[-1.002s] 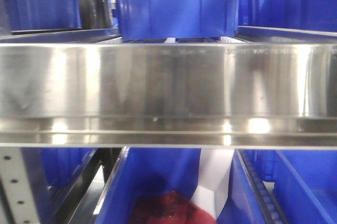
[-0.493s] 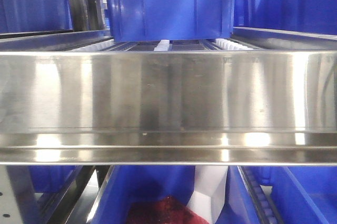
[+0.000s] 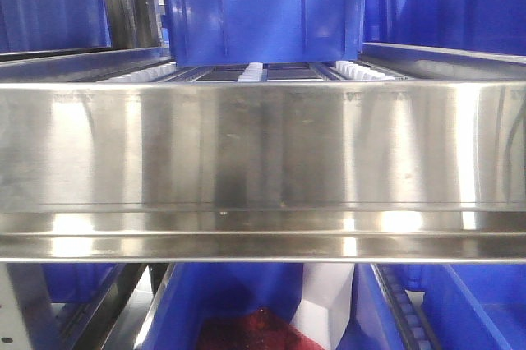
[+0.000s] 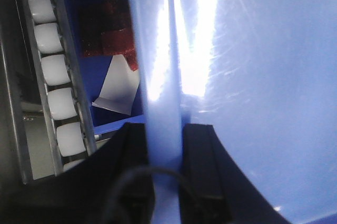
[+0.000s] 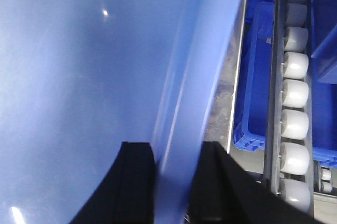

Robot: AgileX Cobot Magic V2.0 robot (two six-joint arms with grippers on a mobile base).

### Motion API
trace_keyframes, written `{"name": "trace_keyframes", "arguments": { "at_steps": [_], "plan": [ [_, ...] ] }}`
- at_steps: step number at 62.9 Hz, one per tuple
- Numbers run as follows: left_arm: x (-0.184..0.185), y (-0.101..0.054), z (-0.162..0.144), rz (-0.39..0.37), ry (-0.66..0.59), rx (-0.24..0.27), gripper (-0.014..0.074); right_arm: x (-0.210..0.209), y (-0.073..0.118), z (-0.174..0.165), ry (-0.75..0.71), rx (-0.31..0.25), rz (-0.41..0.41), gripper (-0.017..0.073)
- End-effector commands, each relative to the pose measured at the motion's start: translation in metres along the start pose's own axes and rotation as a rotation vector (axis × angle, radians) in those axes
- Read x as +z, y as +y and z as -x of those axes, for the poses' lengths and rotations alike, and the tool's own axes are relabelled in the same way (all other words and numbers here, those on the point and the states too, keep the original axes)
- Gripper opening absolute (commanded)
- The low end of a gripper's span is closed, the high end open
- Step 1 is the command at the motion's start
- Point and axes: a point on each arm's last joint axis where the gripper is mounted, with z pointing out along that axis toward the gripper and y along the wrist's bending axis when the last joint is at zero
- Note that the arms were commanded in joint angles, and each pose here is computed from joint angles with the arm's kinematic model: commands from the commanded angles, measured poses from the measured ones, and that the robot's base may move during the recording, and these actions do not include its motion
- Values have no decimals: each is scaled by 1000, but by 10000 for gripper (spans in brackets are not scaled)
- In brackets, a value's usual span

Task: Grab blue tray and place on right shelf
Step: 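Raise the tray with both grippers above the upper shelf level, then lower the tray onto the shelf rollers and open both grippers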

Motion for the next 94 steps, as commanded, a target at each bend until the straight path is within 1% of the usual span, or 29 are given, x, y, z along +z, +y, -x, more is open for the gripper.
{"name": "trace_keyframes", "arguments": {
  "at_steps": [1,21,24,31,37,40,42,51,55,61,62,71,85,90,94],
  "plan": [
    [-17,0,-7,8,37,47,-48,-14,-1,10,-119,-34,15,56],
    [-17,0,-7,7,35,47,-48,-14,-1,10,-119,-34,15,56],
    [-17,-2,-8,-10,44,44,-48,-14,0,10,-119,-34,16,56],
    [-13,-2,-6,-13,45,42,-48,-15,1,11,-122,-27,35,56],
    [-9,3,1,6,12,27,-48,-14,6,18,-129,-19,60,56],
    [-6,8,6,23,-5,14,-48,-11,9,24,-129,-19,62,56],
    [-2,13,10,37,-7,-4,-48,-9,10,28,-129,-20,62,56],
    [17,35,26,91,-16,-73,-48,16,20,47,-85,-32,45,56],
    [26,43,34,96,-24,-102,-48,30,24,53,-66,-37,36,56],
    [42,48,42,81,-20,-114,-48,55,26,59,-32,-50,2,56],
    [44,48,43,76,-21,-108,-48,59,26,60,-26,-51,-4,56],
    [68,51,49,85,11,-111,-48,95,28,66,26,-57,-35,56],
    [89,55,52,96,53,-118,-43,125,28,69,80,-63,-71,57],
    [93,55,53,98,62,-119,1,130,26,68,97,-61,-80,60],
    [95,55,53,99,66,-120,67,132,24,69,105,-55,-87,84]
  ]
}}
